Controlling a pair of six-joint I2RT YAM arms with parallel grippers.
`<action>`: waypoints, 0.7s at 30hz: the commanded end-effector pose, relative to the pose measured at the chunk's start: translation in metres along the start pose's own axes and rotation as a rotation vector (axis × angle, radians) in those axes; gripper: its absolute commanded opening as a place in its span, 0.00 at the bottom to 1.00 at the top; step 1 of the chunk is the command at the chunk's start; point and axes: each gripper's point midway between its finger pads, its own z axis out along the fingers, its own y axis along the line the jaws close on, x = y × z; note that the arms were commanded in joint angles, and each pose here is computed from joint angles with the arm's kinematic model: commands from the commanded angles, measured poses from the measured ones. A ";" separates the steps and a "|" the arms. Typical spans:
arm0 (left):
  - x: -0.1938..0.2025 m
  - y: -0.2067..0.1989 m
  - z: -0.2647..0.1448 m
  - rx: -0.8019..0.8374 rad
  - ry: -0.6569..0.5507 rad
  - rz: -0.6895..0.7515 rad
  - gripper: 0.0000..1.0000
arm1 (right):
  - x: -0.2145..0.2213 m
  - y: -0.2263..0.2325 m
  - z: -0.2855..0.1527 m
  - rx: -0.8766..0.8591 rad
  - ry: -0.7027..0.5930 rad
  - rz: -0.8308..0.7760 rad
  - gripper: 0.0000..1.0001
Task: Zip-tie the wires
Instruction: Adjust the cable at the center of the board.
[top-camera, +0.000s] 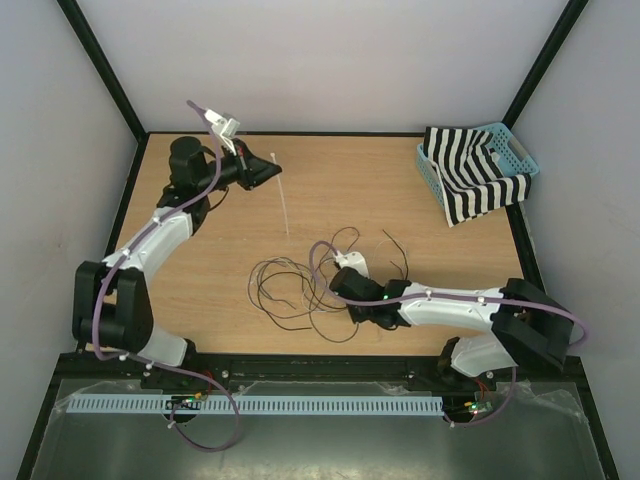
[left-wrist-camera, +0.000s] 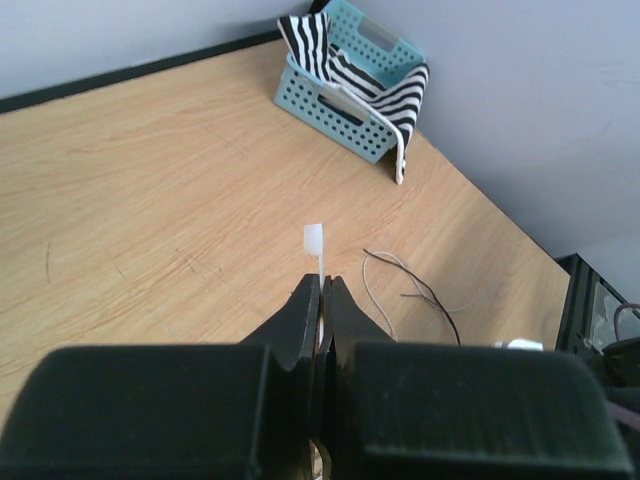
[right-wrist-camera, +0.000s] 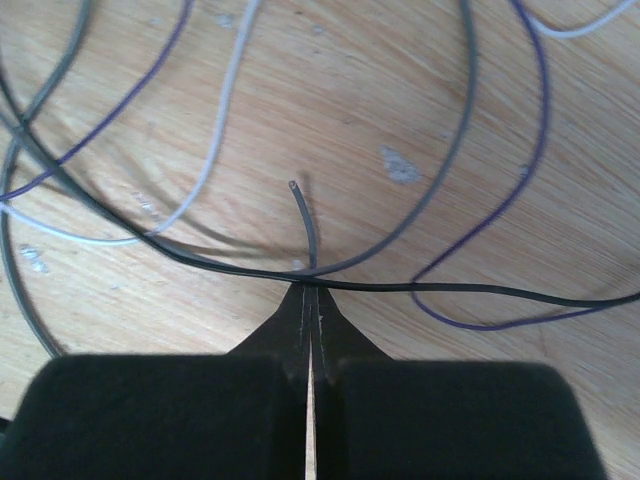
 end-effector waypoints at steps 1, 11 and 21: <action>0.000 -0.008 0.019 0.090 0.008 0.076 0.00 | 0.029 -0.039 -0.003 0.090 0.099 -0.029 0.00; 0.032 0.013 0.071 0.150 0.053 0.104 0.00 | 0.009 -0.054 -0.005 0.120 0.053 -0.003 0.00; 0.069 0.027 0.094 0.183 0.067 0.054 0.00 | -0.010 -0.067 -0.002 0.182 0.028 -0.002 0.00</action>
